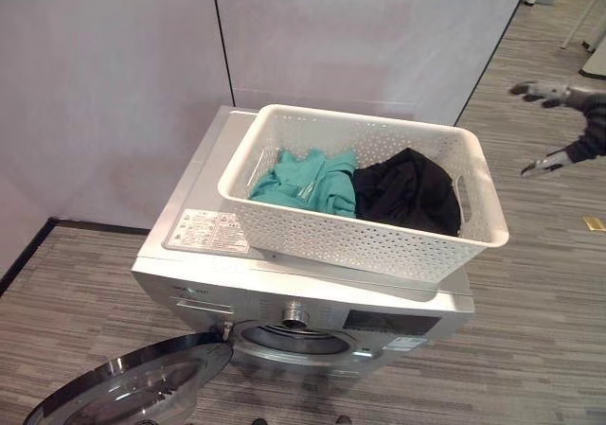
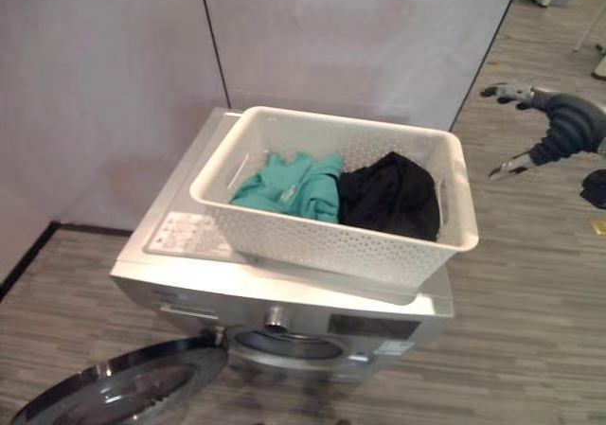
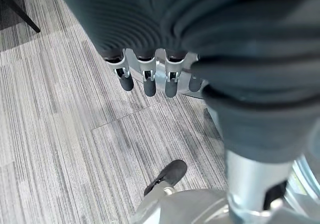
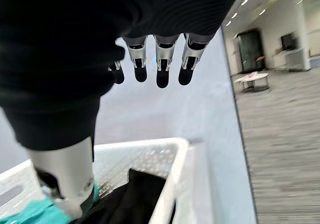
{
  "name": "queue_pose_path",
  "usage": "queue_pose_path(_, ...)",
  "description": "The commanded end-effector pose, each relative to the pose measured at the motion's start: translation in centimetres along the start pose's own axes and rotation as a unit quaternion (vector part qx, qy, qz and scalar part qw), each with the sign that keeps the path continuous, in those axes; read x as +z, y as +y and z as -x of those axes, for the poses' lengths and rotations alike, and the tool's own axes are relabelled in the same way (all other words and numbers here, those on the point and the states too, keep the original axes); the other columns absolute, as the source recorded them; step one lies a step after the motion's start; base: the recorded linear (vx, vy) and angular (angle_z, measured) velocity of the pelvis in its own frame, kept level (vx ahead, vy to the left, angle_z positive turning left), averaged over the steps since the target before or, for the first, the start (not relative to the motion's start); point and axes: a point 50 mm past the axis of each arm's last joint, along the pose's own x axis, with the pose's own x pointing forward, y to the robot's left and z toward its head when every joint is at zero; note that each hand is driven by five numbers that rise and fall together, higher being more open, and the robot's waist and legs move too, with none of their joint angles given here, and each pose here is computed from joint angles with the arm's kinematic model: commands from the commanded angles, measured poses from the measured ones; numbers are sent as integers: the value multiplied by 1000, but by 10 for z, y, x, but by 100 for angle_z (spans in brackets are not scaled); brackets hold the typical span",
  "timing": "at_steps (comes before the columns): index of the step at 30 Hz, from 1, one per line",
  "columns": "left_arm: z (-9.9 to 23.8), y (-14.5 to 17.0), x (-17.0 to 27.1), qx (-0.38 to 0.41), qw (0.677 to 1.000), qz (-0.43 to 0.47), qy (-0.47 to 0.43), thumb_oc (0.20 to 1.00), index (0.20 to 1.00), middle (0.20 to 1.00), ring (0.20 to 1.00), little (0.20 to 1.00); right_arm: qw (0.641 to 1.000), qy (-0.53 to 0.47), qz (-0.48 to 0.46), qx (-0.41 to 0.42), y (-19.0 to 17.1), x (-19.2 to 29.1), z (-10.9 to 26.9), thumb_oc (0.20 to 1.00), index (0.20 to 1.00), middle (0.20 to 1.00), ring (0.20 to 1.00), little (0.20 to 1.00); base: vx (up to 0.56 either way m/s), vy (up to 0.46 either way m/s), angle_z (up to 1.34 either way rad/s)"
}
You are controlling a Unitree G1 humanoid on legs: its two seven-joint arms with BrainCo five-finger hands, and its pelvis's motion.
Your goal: Grab the laundry basket,head to the washer,open it,put in the laundry and shut it.
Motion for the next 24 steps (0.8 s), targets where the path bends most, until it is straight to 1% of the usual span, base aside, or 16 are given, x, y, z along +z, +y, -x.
queue_pose_path(1,0,-4,-2,-27,1000,-5,1,1000,1000,1000,1000,1000,1000,-28,3,5,-9,14,-3,1000,1000,1000,1000,1000,0,0,0)
queue_pose_path(4,0,-9,0,-34,999,-3,-2,1000,1000,1000,1000,1000,998,-67,-2,-7,-4,27,-6,1000,1000,1000,1000,1000,0,0,0)
queue_pose_path(7,0,-12,2,-38,999,-4,-6,1000,1000,1000,1000,1000,996,-84,4,-2,2,33,-6,1000,1000,1000,1000,1000,0,0,0)
queue_pose_path(9,1,-16,5,-44,999,-5,-12,1000,1000,1000,1000,1000,995,-95,29,7,8,40,-5,1000,1000,1000,1000,1000,0,0,0)
queue_pose_path(13,1,-19,3,-53,998,-14,-9,1000,1000,1000,1000,1000,990,-95,94,43,20,45,-5,1000,1000,1000,1000,1000,0,0,0)
queue_pose_path(16,1,-17,-3,-53,998,-21,2,1000,1000,1000,1000,1000,979,-92,167,74,30,49,-6,1000,1000,1000,1000,1000,0,0,0)
queue_pose_path(17,1,-18,-3,-53,998,-21,3,1000,1000,1000,1000,1000,979,-92,167,74,30,49,-6,1000,1000,1000,1000,1000,0,0,0)
queue_pose_path(18,1,-15,-9,-53,998,-24,14,1000,1000,1000,1000,1000,968,-89,216,97,33,51,-6,1000,1000,1000,1000,1000,0,0,0)
queue_pose_path(20,1,-11,-12,-48,998,-27,20,1000,1000,1000,1000,1000,954,-82,261,122,37,51,-6,1000,1000,1000,1000,1000,18,-3,0)
queue_pose_path(22,1,-5,-19,-42,998,-30,33,1000,1000,1000,1000,1000,940,-77,299,143,38,52,-7,1000,1000,1000,1000,1000,0,0,0)
queue_pose_path(24,1,-4,-20,-42,998,-29,36,1000,1000,1000,1000,1000,936,-78,310,145,37,53,-7,1000,1000,1000,1000,1000,0,0,0)
